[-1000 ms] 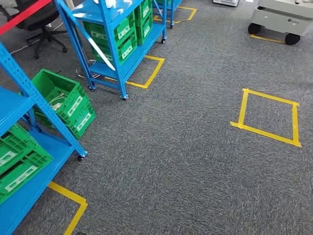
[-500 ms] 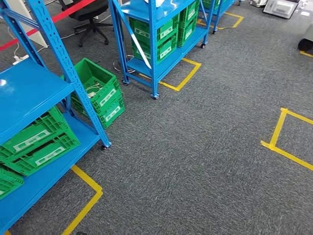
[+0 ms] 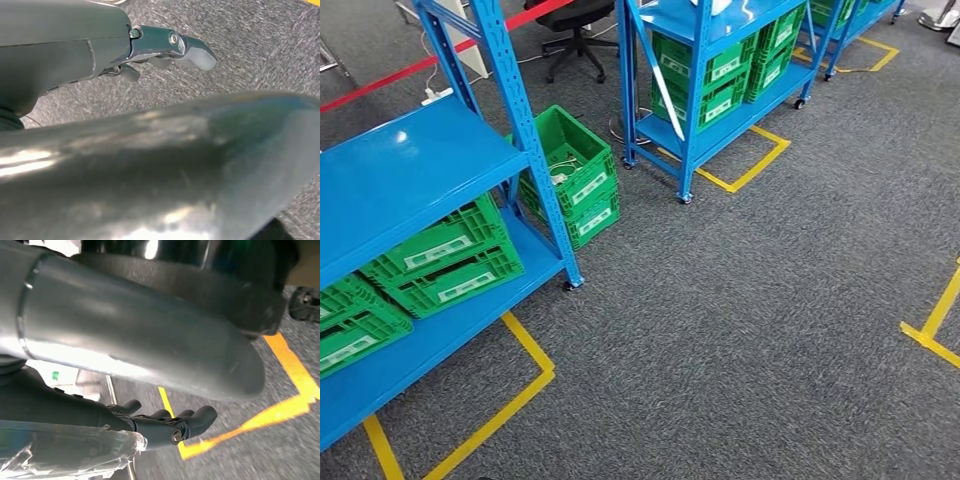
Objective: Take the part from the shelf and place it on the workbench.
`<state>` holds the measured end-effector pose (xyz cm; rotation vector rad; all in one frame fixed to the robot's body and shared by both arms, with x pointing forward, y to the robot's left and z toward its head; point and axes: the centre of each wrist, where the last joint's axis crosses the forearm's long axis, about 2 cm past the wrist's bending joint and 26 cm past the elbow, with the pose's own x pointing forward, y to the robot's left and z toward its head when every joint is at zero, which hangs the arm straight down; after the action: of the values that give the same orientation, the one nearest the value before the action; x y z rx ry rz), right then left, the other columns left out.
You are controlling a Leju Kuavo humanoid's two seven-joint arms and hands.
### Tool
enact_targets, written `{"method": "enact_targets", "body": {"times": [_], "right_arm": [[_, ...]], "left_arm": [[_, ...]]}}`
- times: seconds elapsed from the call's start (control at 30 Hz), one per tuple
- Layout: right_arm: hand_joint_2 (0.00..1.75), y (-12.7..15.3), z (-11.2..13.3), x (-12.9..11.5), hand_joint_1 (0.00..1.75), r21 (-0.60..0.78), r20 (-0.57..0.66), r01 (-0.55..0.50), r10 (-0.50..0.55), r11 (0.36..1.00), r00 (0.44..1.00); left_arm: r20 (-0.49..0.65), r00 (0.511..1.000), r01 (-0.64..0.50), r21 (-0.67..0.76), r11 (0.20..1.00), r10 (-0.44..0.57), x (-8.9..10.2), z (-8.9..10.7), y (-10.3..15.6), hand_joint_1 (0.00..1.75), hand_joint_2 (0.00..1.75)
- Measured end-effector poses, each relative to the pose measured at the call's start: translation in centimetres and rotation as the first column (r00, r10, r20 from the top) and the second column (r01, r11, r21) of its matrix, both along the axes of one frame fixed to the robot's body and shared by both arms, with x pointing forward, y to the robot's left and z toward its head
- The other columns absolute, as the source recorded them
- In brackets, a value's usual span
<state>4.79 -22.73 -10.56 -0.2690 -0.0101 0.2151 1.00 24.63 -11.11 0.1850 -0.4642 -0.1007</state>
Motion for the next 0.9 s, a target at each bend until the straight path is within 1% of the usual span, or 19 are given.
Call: {"method": "enact_targets", "body": {"times": [0.13, 0.5, 0.63, 0.77, 0.9], "right_arm": [[0.00, 0.00, 0.04, 0.30, 0.00, 0.001, 0.004, 0.001, -0.001, 1.000, 1.000], [0.00, -0.06, 0.00, 0.09, 0.00, 0.002, 0.003, 0.008, -0.008, 1.000, 1.000], [0.00, -0.02, 0.04, 0.33, 0.00, 0.003, 0.009, 0.009, -0.009, 1.000, 1.000], [0.00, 0.00, 0.00, 0.01, 0.00, 0.002, -0.004, 0.013, -0.013, 1.000, 1.000], [0.00, -0.01, 0.00, -0.02, 0.00, 0.002, -0.005, 0.014, -0.014, 1.000, 1.000]], "left_arm": [[-0.004, 1.000, -0.003, -0.002, 1.000, 0.003, -0.03, 0.00, -0.02, 0.00, 0.00], [-0.004, 1.000, -0.004, -0.003, 1.000, 0.004, 0.06, 0.01, -0.06, 0.00, 0.00], [-0.010, 1.000, -0.004, -0.002, 1.000, 0.004, -0.26, -0.01, -0.02, 0.00, 0.00], [-0.005, 1.000, -0.004, -0.002, 1.000, 0.004, 0.03, 0.00, -0.03, 0.00, 0.00], [-0.010, 1.000, -0.002, -0.003, 1.000, 0.002, -0.19, 0.00, -0.10, 0.00, 0.00]]}}
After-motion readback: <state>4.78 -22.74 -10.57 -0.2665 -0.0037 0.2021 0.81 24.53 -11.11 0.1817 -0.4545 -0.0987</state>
